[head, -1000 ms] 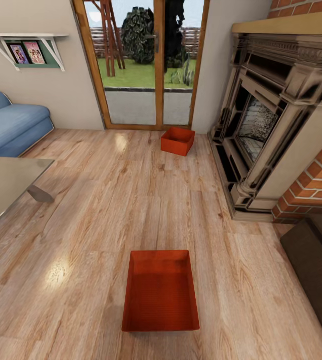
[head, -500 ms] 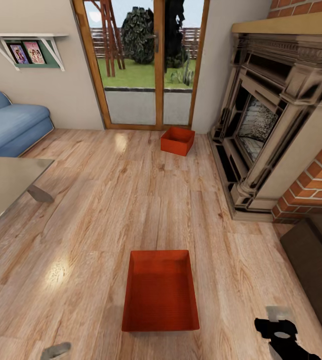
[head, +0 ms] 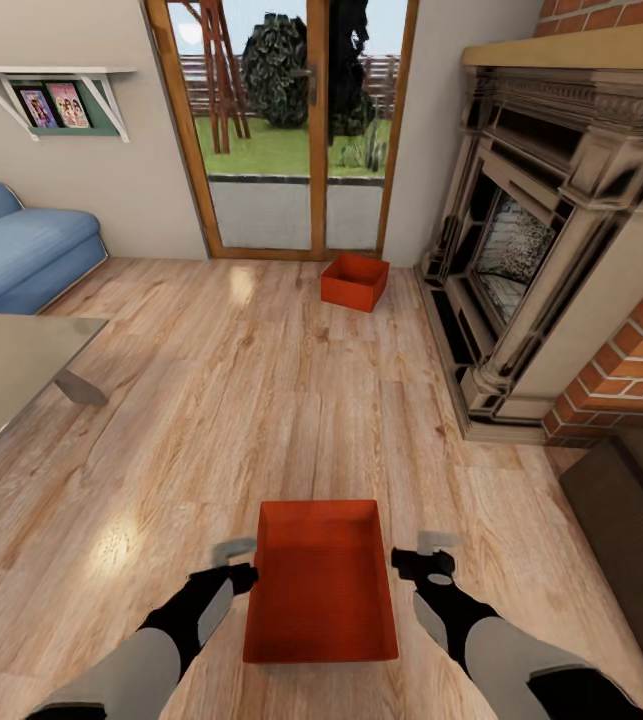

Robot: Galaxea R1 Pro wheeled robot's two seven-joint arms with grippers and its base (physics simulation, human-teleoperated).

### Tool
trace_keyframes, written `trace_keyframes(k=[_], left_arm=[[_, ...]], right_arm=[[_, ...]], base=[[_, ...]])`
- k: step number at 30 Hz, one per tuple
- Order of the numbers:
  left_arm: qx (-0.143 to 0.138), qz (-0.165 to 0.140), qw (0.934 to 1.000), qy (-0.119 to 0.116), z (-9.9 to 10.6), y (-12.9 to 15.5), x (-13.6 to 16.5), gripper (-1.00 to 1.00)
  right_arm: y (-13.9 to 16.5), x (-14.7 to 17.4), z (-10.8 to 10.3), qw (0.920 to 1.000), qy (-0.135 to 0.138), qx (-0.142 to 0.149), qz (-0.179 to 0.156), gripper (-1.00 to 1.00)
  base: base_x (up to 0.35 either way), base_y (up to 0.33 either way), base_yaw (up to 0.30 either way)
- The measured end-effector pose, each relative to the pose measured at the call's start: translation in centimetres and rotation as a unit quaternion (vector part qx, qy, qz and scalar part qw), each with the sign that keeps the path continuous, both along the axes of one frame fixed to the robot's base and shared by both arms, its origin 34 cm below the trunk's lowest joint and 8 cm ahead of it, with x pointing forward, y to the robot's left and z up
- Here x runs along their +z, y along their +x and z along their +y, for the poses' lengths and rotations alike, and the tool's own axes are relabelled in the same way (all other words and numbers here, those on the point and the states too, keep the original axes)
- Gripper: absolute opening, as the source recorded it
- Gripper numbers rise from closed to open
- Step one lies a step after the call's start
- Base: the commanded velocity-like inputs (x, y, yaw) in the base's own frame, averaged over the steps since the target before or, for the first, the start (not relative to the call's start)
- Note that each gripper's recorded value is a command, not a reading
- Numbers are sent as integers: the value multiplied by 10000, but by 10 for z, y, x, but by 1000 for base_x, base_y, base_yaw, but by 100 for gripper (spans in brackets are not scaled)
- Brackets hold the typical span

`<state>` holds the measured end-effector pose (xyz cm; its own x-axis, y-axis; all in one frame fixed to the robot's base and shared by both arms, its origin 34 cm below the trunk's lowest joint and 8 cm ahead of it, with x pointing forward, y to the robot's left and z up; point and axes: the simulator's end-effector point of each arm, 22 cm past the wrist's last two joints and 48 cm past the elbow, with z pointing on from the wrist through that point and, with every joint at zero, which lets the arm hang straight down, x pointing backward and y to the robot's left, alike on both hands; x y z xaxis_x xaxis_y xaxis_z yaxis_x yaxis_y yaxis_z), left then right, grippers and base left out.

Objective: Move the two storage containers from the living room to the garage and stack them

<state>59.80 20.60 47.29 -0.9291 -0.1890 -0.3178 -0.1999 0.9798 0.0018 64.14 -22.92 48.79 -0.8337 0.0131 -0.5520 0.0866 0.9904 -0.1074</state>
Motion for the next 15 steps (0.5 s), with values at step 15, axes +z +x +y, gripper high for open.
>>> trace_keyframes(k=[15], left_arm=[[-548, -429, 9973, 216, -23, 24, 13, 100]], right_arm=[[-4, -3, 36, 9987, 416, 277, 18, 100]], base=[[0, 0, 0]])
